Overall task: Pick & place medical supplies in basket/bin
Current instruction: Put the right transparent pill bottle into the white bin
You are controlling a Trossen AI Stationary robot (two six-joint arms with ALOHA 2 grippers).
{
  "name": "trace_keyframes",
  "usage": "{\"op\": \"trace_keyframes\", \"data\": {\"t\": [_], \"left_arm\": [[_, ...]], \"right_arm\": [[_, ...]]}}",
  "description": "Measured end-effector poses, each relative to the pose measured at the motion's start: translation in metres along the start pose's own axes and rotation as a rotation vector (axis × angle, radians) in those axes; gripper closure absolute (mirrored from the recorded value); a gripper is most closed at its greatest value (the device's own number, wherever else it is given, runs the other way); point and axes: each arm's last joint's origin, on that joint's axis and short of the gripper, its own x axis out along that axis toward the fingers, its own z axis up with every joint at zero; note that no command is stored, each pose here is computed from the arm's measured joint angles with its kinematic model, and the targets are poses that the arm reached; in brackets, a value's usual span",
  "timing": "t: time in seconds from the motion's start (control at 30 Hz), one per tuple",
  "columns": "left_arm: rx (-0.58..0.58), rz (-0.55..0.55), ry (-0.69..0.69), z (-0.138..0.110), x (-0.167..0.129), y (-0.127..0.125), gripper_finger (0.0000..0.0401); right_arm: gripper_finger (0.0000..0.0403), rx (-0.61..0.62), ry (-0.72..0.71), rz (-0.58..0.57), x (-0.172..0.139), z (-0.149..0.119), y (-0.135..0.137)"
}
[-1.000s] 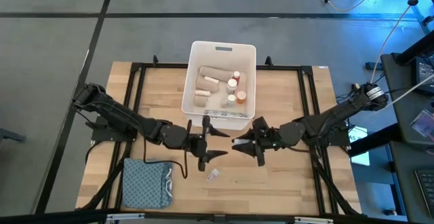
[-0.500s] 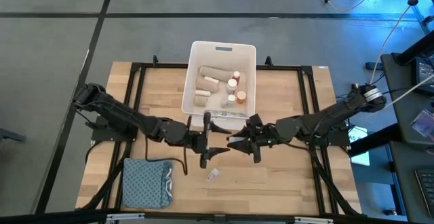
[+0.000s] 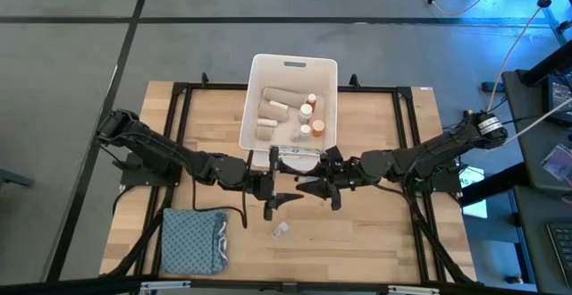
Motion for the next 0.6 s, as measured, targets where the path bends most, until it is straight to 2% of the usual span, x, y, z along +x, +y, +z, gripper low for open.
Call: {"op": "trace_keyframes", "data": {"t": [0.37,0.6], "left_arm": [[0.003,-0.008,-0.047,0.0015,0.0019,0.0034,0.0187],[-0.044,-0.028,-0.049,-0.0024,0.0044,0.0098,0.0220]], "right_arm": [[0.0252,-0.006,0.010,0.006,0.0000,-0.0006,0.0001],[0.0252,-0.007,0.017,0.017,0.0000,-0.0007,0.0004]]}}
